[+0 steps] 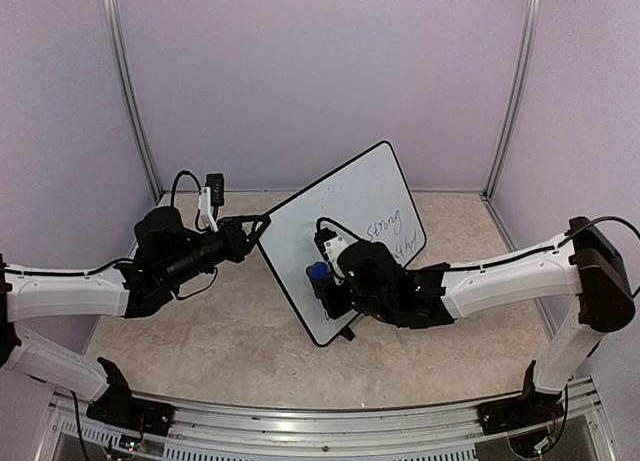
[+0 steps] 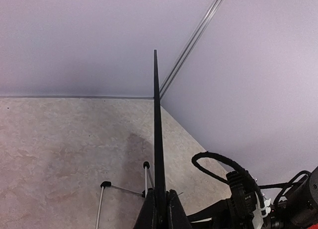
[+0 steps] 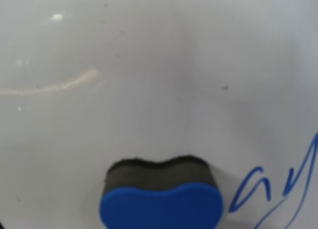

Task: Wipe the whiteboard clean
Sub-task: Erase the whiteboard at the center of the board.

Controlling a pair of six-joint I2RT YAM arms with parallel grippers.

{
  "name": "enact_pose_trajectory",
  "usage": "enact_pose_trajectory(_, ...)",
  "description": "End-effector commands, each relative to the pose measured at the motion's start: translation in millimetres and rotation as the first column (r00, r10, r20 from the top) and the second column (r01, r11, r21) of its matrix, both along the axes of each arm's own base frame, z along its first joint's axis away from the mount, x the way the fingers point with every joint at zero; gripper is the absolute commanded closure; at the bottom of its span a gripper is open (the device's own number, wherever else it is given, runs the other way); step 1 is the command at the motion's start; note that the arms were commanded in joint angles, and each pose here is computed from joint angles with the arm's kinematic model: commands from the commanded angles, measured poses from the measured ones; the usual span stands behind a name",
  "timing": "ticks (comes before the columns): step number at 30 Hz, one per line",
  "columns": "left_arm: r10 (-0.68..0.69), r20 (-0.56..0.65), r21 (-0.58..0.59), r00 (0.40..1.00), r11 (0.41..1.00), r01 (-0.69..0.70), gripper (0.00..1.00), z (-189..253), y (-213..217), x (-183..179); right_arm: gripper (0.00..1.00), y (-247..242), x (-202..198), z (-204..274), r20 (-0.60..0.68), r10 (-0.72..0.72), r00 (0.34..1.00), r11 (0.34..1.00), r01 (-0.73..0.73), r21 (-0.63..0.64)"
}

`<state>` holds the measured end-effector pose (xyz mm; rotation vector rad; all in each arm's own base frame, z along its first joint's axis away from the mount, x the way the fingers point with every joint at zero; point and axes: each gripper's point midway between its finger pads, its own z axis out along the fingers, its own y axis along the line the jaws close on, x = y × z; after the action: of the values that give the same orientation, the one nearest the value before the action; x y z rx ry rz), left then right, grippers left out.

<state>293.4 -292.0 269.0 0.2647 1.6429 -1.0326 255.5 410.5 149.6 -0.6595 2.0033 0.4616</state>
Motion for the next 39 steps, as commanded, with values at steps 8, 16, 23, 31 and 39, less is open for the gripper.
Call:
enact_pose_trajectory(8,-0.298,0.104,0.074,0.949,0.954,0.291,1.00,-4,-40,-53,0.76,-20,-15,-58,-0.116,-0.022,0.993,0.984,0.001,-0.176)
enact_pose_trajectory(16,-0.311,0.104,0.064,0.945,0.950,0.305,1.00,-3,-42,-55,0.76,-48,-41,-98,-0.226,-0.036,0.973,0.980,-0.010,-0.199)
enact_pose_trajectory(23,-0.316,0.098,0.067,0.944,0.948,0.311,1.00,-6,-43,-55,0.76,-38,-40,-88,-0.201,-0.016,0.979,0.977,-0.027,-0.211)
enact_pose_trajectory(31,-0.311,0.096,0.071,0.945,0.950,0.305,1.00,-8,-43,-53,0.75,-21,-8,-22,-0.037,-0.017,0.999,0.985,0.010,-0.175)
enact_pose_trajectory(39,-0.310,0.083,0.073,0.947,0.950,0.304,1.00,-14,-44,-50,0.75,-22,10,26,0.053,-0.033,0.998,0.994,0.038,-0.102)
